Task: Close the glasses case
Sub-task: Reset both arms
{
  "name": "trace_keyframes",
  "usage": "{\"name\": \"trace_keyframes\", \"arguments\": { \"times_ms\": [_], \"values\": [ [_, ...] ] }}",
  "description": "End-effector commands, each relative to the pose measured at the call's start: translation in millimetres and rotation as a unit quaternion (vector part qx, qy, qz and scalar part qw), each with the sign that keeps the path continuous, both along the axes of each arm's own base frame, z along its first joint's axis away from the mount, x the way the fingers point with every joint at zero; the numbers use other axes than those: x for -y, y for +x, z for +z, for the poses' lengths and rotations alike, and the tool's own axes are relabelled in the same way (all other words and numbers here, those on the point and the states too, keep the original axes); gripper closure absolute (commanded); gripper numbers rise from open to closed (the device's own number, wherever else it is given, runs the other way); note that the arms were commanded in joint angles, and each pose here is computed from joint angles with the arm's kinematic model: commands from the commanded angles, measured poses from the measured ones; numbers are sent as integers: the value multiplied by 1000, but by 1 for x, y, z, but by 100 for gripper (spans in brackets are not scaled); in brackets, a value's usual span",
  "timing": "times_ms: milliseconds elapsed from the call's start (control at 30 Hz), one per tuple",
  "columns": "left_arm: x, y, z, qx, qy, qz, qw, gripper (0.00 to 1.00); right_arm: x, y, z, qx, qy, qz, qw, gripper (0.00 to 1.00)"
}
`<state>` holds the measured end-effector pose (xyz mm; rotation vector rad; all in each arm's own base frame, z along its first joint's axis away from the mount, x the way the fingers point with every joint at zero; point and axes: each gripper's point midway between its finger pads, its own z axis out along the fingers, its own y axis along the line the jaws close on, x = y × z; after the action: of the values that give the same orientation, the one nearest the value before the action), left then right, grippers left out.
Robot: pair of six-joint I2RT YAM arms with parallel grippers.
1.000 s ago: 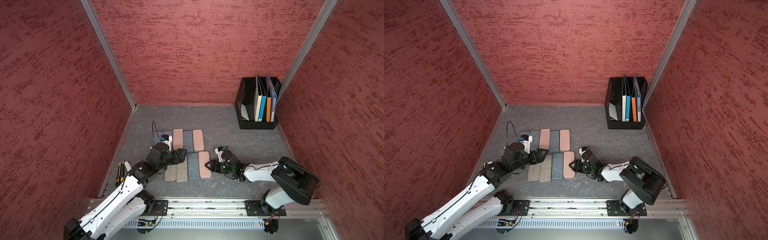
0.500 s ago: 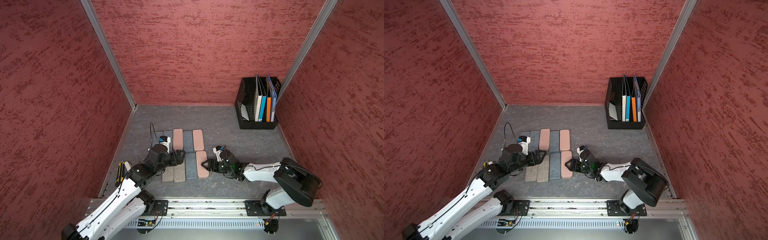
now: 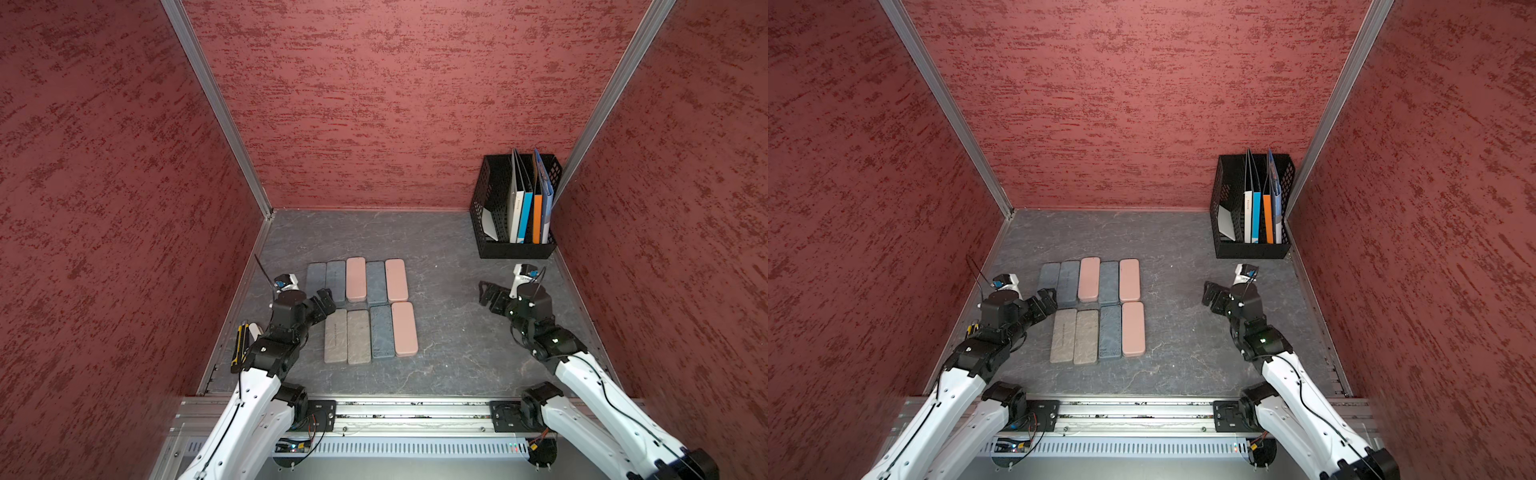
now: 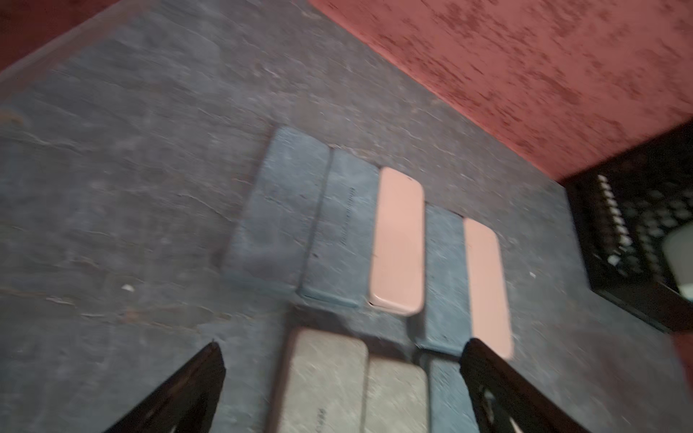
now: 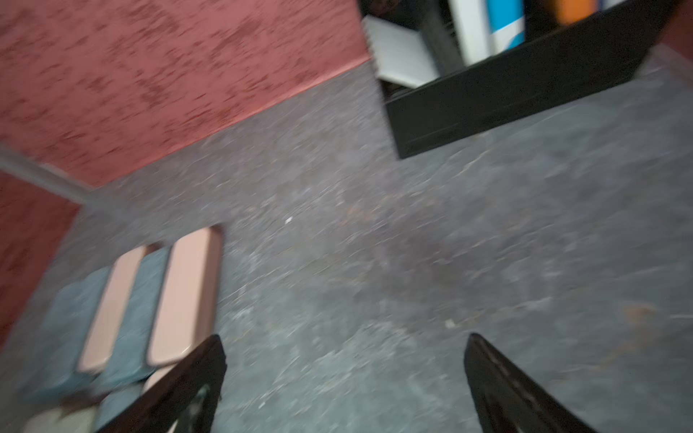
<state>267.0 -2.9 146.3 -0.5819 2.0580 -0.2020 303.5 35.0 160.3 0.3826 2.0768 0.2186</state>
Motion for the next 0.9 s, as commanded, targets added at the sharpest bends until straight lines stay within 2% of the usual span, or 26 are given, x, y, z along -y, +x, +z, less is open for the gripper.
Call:
{"name": "trace_keyframes", "arguments": {
  "times_ms": [0,67,133,200,300,467,500,533,633,667,700,733,867],
  "values": [
    [-46,14,20,83,73,84,990,0,42,21,-9,-1,-49,-52,997,1],
    [-53,20,30,134,89,75,984,0,57,37,-1,33,-54,-77,995,1],
    [-62,22,35,199,111,83,970,0,63,52,11,87,-87,-83,989,1],
    [-72,24,28,219,129,89,963,0,64,65,13,134,-119,-76,981,1],
    [-81,39,6,191,121,92,970,0,70,76,-11,130,-153,-80,976,1],
    [-67,84,1,197,126,30,972,0,67,88,-19,158,-163,-63,972,1],
    [-63,93,-6,200,132,17,971,0,63,91,-27,126,-157,-45,978,1],
    [-47,102,-8,206,150,-25,967,0,62,97,-26,131,-159,-42,978,1],
    [-30,130,-29,144,178,-60,972,0,55,106,-35,106,-161,-14,981,1],
    [-27,131,-31,127,176,-64,974,0,55,106,-35,105,-159,-13,982,1],
    [-29,131,-25,154,178,-61,970,0,55,105,-36,107,-160,-14,981,1],
    [-30,128,-30,141,167,-61,974,0,54,105,-36,106,-159,-13,981,1],
    [-31,130,-28,145,175,-55,972,0,48,99,-41,145,-162,3,976,1]
  ]
}}
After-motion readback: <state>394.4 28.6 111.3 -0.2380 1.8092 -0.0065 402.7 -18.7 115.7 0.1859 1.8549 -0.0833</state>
